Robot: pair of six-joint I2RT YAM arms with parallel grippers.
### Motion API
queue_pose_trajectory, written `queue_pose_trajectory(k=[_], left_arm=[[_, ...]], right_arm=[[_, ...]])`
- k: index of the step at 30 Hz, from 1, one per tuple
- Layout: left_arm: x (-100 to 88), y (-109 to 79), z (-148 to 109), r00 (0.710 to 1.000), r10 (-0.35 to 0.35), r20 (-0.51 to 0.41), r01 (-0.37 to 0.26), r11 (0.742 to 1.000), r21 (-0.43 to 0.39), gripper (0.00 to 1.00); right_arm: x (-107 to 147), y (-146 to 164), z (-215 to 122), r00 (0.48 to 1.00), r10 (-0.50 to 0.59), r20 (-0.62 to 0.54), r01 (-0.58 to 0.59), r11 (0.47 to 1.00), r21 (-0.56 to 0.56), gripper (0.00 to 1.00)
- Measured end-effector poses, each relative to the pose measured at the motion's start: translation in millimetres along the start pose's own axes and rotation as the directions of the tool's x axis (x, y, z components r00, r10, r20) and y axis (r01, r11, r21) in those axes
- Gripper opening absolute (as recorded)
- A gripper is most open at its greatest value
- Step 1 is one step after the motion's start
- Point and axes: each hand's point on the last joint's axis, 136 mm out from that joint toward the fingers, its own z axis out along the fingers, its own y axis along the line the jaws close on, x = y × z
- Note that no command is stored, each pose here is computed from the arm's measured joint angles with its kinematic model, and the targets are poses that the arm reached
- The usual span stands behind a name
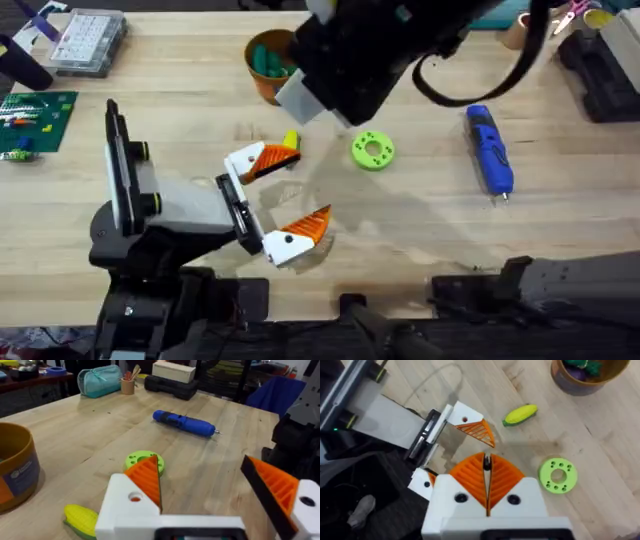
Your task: Pick up the gripper from the table and insert it into the empty holder that is missing its gripper. Then pick up a screw, insert it into the mounting hole, and use the screwdriver to tighten it. Finally, clean up the table by picking up the vegetable and placing it into the bucket.
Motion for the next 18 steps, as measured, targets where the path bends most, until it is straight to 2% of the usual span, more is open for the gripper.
queue_pose_trajectory(k=[13,18], left_arm=[[0.1,0.1,0,1.0,0.0,0.0,0.0,1.0,0.0,0.986],[0.1,0.1,0,1.0,0.0,0.0,0.0,1.0,0.0,0.986]], right_arm=[[3,26,18,0.997,-0.05,-0.055,0.045,0.996,-0.079,0.007],[-3,34,16,0.997,-0.07,-0.04,0.066,0.993,-0.093,0.007]])
